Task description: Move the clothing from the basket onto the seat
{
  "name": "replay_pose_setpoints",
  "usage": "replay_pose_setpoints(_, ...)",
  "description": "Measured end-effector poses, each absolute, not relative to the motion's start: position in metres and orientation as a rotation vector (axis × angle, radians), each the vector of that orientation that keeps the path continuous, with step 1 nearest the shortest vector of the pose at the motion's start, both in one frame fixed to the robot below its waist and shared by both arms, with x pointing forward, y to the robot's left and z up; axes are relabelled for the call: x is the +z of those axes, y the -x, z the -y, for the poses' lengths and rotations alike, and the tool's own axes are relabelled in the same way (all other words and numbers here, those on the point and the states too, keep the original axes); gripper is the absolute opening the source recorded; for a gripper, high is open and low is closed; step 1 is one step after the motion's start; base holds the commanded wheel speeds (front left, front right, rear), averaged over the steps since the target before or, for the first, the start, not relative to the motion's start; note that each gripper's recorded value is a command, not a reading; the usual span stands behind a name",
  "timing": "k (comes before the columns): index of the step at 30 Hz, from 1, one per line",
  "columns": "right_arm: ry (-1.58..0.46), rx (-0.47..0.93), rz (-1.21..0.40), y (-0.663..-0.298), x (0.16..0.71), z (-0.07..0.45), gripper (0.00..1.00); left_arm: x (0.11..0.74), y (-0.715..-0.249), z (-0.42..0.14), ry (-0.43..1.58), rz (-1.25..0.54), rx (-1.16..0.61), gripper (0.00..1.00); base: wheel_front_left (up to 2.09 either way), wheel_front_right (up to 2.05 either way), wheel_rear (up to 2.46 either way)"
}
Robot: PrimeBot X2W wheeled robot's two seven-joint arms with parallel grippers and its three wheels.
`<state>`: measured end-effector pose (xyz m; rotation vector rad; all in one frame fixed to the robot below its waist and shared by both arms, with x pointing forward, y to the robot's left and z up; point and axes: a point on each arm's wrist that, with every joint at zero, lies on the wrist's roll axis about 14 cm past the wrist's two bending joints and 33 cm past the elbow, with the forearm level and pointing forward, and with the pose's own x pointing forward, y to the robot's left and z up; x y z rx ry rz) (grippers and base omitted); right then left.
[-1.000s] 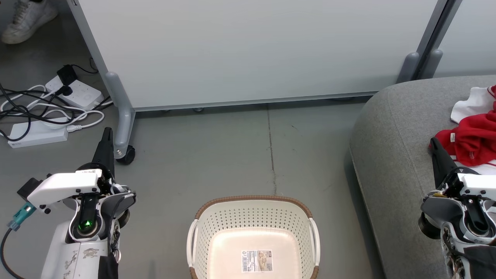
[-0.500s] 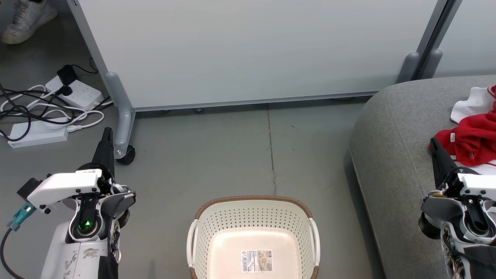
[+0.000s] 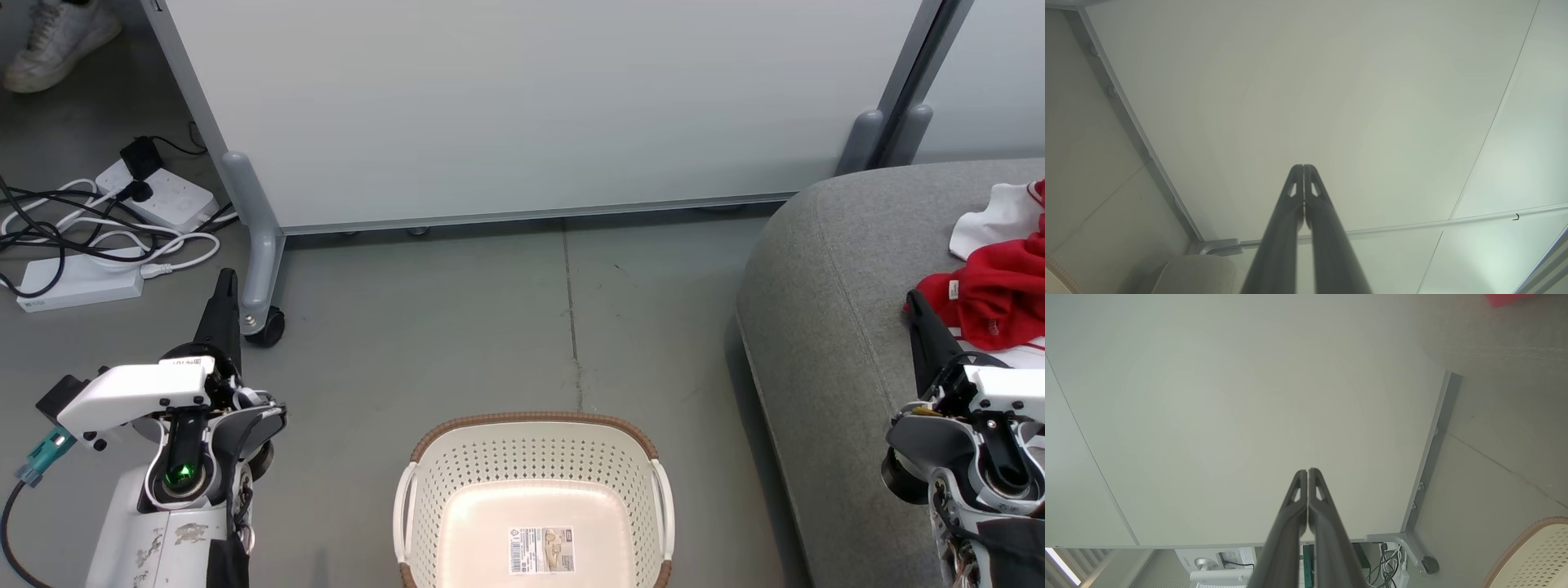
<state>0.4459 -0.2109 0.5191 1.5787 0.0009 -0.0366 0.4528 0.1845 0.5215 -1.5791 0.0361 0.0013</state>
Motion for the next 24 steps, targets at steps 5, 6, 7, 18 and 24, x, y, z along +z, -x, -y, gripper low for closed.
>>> replay_pose_setpoints(5, -1.579, -0.037, -0.001, -0.4459, 0.5191, 0.2109, 0.00, 0.5215, -0.4527, -0.1846, 1.579, -0.036, 0.001, 0.00, 0.00, 0.00, 0.00)
replay_pose_setpoints(6, -1.579, -0.037, -0.001, -0.4459, 0.5192, 0.2109, 0.00, 0.5215, -0.4527, -0.1846, 1.579, -0.036, 0.001, 0.00, 0.00, 0.00, 0.00)
replay_pose_setpoints(7, -1.579, -0.037, -0.001, -0.4459, 0.5192, 0.2110, 0.00, 0.5215, -0.4527, -0.1846, 1.579, -0.036, 0.001, 0.00, 0.00, 0.00, 0.00)
replay_pose_setpoints(18, -1.579, -0.037, -0.001, -0.4459, 0.5191, 0.2109, 0.00, 0.5215, -0.4527, -0.1845, 1.579, -0.036, 0.001, 0.00, 0.00, 0.00, 0.00)
replay_pose_setpoints(24, -1.579, -0.037, -0.001, -0.4459, 0.5192, 0.2110, 0.00, 0.5215, -0.4527, -0.1845, 1.579, -0.036, 0.001, 0.00, 0.00, 0.00, 0.00)
